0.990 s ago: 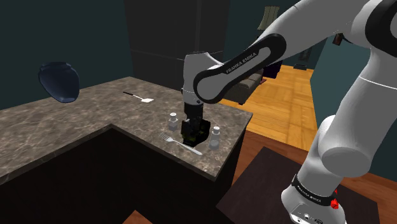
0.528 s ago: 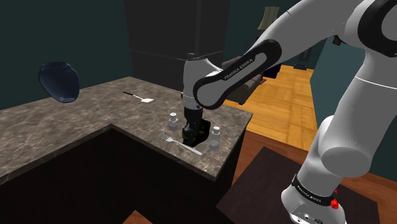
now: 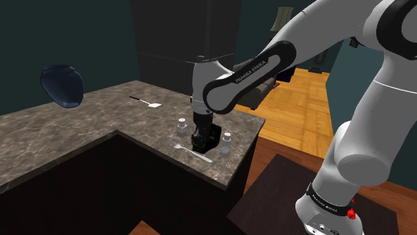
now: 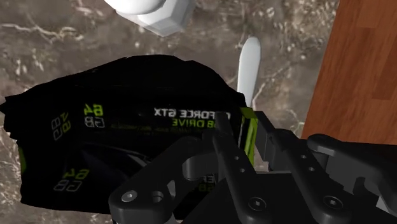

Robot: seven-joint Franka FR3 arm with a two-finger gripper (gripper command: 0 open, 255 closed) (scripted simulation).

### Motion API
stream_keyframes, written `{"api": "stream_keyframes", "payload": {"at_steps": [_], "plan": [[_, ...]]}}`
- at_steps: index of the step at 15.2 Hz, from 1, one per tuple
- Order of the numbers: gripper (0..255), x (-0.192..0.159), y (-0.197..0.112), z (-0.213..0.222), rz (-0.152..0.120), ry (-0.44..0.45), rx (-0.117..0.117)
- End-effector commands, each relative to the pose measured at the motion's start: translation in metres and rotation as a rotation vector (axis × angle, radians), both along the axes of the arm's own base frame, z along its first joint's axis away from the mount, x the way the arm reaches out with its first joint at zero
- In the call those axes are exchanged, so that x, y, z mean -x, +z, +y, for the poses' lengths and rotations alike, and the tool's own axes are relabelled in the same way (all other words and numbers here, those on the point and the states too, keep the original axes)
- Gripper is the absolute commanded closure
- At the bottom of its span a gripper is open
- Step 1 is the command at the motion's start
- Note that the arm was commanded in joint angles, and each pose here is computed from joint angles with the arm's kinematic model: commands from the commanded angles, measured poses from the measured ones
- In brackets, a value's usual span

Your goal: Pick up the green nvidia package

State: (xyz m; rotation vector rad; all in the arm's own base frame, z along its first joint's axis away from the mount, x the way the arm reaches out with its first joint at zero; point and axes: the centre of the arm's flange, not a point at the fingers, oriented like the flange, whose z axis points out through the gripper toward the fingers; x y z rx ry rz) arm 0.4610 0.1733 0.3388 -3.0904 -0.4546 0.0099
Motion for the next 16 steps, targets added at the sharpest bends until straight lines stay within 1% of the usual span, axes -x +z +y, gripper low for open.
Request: {"api": "stream_keyframes", "payload": {"at_steps": [1,14,16], "plan": [[255,0.000,0.008,0.000,0.000,0.000,0.000],[255,0.000,0.077,0.000,0.000,0.000,0.000],[255,0.000,0.078,0.000,0.000,0.000,0.000]]}}
